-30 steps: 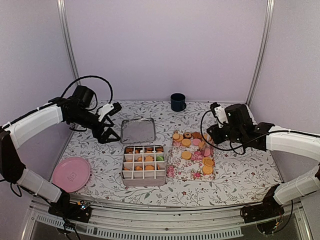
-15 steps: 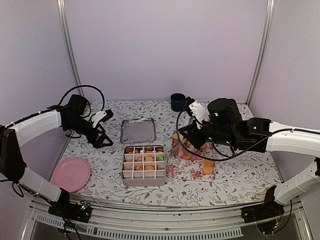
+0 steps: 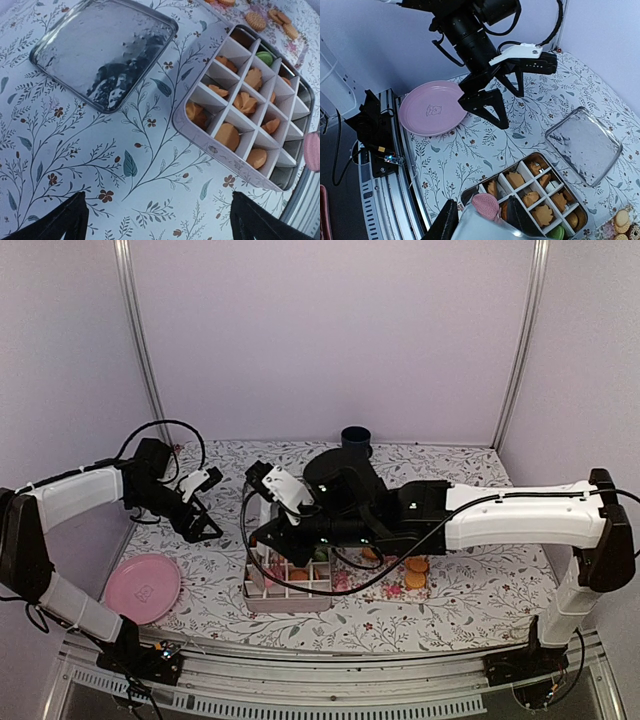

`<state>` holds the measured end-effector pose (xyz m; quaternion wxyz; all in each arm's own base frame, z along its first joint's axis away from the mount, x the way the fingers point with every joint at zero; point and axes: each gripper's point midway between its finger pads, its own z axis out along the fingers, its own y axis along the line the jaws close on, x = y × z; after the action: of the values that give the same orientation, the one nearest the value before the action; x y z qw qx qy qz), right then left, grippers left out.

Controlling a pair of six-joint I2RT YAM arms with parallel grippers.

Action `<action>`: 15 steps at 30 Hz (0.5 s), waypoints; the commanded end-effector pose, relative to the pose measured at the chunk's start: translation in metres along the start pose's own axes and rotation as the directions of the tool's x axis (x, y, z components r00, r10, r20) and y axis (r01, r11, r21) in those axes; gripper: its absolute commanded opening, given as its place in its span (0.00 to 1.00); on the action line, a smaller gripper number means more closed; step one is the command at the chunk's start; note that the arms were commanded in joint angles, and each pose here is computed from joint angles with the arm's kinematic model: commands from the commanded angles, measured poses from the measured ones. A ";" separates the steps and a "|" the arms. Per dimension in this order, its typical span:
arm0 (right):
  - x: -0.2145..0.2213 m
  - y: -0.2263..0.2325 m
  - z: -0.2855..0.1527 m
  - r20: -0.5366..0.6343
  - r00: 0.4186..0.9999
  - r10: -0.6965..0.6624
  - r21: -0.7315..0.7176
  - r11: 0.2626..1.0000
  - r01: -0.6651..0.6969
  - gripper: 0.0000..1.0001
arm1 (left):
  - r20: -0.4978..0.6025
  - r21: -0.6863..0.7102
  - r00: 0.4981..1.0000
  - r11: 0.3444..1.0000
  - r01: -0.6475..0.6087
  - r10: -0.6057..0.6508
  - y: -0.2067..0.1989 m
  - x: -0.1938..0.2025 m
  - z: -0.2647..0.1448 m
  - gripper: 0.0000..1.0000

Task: Pack the cookies
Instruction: Place the fake cookies in the empty pocket of the box.

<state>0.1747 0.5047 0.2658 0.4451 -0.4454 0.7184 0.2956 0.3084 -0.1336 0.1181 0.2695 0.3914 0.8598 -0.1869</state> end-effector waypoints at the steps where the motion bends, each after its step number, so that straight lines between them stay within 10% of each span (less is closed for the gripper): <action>1: -0.014 0.017 0.019 0.041 0.999 -0.034 -0.064 0.997 0.036 0.08 | 0.022 0.012 1.000 1.000 -0.006 0.005 -0.001 0.001 0.000 0.99; 15: -0.006 0.024 0.044 0.045 0.998 -0.043 -0.093 0.995 0.047 0.27 | 0.028 0.021 1.000 1.000 -0.006 0.006 -0.002 -0.001 0.000 0.99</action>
<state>0.1715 0.5393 0.2277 0.4224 -0.4814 0.7074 0.2989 0.3046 -0.1353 0.1154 0.2666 0.3923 0.8581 -0.1966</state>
